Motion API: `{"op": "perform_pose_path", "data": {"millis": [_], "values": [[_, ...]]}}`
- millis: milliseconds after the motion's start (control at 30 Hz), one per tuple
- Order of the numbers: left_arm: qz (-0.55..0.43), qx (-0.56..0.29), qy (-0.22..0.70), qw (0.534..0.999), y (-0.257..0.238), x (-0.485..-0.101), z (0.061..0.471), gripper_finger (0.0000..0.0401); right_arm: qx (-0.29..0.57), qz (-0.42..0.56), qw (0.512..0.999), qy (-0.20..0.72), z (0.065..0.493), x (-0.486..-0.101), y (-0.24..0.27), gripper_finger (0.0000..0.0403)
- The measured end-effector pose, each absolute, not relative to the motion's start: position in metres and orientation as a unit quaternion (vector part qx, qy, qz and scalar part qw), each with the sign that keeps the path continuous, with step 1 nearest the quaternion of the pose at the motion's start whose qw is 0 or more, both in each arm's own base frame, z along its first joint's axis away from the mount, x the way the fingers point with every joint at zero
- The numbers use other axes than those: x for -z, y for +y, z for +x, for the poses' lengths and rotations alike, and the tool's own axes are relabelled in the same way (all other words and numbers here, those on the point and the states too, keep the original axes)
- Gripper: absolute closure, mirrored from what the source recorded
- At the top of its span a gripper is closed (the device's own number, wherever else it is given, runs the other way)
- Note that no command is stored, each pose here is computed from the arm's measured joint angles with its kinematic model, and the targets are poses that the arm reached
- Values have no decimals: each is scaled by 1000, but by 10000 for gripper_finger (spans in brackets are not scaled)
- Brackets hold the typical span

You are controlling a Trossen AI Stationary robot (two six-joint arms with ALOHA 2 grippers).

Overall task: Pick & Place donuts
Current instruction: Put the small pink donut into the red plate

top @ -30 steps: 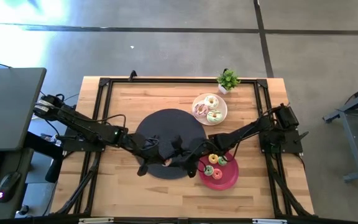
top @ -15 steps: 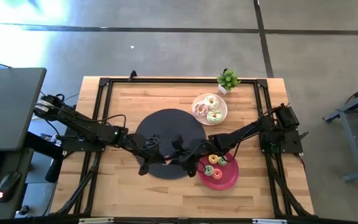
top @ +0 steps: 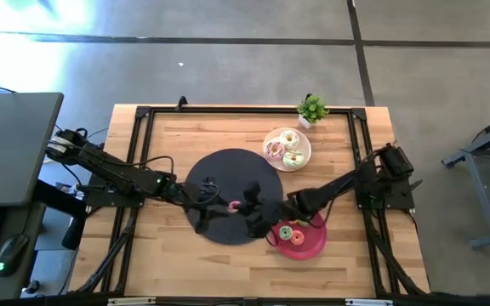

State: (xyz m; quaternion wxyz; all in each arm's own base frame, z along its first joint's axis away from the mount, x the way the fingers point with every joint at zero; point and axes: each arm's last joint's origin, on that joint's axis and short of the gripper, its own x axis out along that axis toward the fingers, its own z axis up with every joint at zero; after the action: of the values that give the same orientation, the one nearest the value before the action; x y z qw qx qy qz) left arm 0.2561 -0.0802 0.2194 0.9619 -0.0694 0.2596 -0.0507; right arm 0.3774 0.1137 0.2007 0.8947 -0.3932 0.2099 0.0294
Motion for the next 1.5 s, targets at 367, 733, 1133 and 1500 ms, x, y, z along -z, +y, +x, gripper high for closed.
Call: {"op": "perform_pose_path", "data": {"millis": [367,733,1133,1500], "values": [[-51,19,273,960,-78,-215,254,238,28,-244,880,407,283,-224,151,380],[-37,-41,256,965,-74,-217,255,238,-16,-120,826,551,214,-213,195,379],[-52,-65,243,966,-73,-218,256,238,10,-127,846,518,206,-202,202,371],[-54,-65,239,967,-74,-219,256,238,6,-172,836,521,194,-162,188,372]]}}
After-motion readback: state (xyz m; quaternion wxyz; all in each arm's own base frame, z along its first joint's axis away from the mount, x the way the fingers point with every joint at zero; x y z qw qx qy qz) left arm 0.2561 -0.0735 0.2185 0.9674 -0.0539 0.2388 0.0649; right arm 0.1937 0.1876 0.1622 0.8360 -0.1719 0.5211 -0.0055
